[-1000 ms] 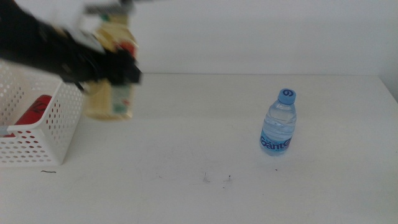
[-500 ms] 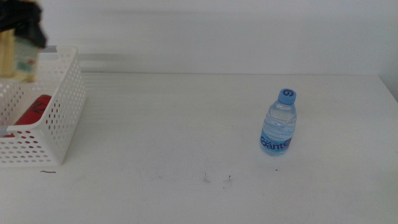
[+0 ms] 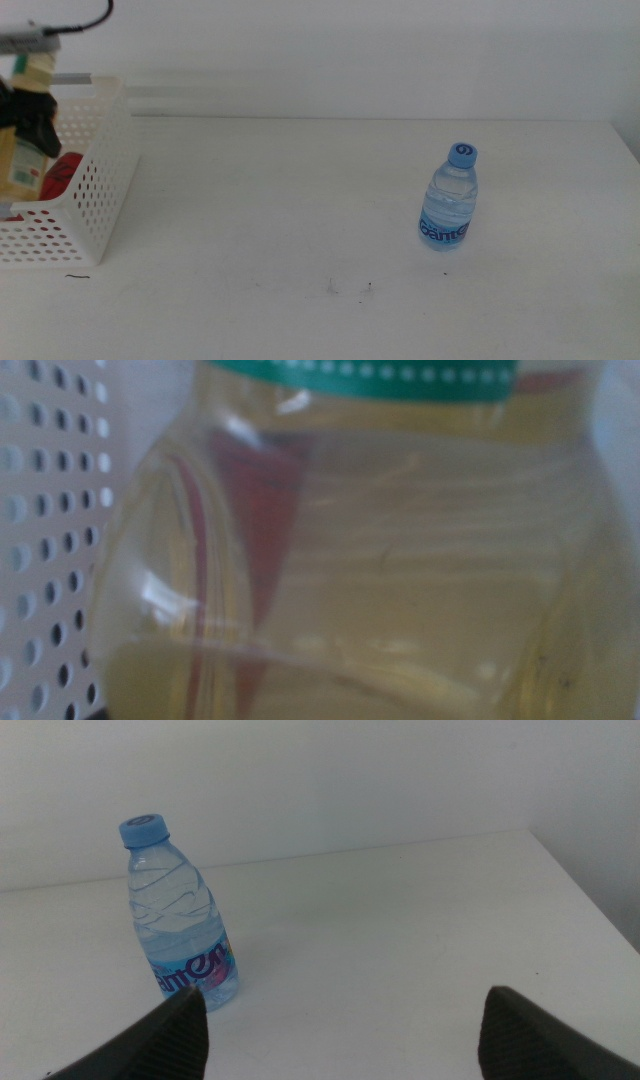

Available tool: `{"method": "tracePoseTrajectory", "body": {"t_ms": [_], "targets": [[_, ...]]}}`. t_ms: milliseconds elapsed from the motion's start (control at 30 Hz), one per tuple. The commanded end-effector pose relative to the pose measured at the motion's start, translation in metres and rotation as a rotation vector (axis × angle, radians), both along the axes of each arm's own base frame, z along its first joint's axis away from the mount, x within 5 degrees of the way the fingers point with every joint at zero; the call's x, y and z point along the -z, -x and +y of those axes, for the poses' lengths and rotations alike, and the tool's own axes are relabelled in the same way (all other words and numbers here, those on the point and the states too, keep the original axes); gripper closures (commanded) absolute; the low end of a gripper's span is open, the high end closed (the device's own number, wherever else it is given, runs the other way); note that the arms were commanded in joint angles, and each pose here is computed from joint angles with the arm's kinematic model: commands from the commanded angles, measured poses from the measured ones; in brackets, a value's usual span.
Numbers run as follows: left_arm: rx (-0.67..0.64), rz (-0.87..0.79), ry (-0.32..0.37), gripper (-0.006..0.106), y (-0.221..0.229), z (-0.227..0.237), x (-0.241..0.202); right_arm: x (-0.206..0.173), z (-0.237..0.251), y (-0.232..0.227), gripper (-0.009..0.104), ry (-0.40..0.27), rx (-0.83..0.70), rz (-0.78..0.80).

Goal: Use arms to grab the bottles and put them into the dustbin to the left of the table.

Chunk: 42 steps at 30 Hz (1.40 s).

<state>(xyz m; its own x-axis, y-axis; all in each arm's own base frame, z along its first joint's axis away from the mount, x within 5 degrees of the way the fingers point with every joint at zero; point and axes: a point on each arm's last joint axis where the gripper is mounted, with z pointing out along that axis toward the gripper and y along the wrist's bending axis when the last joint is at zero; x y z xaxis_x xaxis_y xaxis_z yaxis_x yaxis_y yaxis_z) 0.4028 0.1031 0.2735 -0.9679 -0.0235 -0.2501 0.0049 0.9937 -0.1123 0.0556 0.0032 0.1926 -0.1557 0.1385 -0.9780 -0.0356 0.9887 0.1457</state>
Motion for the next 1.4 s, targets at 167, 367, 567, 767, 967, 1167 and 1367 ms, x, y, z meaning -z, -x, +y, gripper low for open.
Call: {"method": "tracePoseTrajectory", "body": {"t_ms": [167,367,567,767,967,1167,1367], "targets": [[0.013,0.011,0.008,0.064,-0.015,0.004,0.023,0.0,-0.001,0.0,0.008,0.019,0.008,-0.006],[0.032,-0.004,-0.003,0.008,-0.019,0.006,0.03,0.0,-0.001,0.0,0.008,0.019,0.008,-0.006],[0.021,-0.034,-0.031,0.007,-0.016,-0.005,0.012,0.0,-0.001,0.0,0.008,0.019,0.008,-0.006],[0.045,-0.164,-0.094,0.007,-0.001,-0.038,-0.042,0.0,-0.001,0.0,0.008,0.019,0.008,-0.006],[0.17,-0.452,-0.04,0.007,0.054,-0.088,-0.107,0.0,-0.001,0.0,0.008,0.019,0.008,-0.006],[0.312,-0.689,0.071,0.007,0.146,-0.131,-0.136,0.0,-0.001,0.0,0.008,0.019,0.008,-0.006],[0.439,-0.779,0.229,0.007,0.221,-0.16,-0.14,0.0,-0.001,0.0,0.008,0.019,0.008,-0.006]]}}
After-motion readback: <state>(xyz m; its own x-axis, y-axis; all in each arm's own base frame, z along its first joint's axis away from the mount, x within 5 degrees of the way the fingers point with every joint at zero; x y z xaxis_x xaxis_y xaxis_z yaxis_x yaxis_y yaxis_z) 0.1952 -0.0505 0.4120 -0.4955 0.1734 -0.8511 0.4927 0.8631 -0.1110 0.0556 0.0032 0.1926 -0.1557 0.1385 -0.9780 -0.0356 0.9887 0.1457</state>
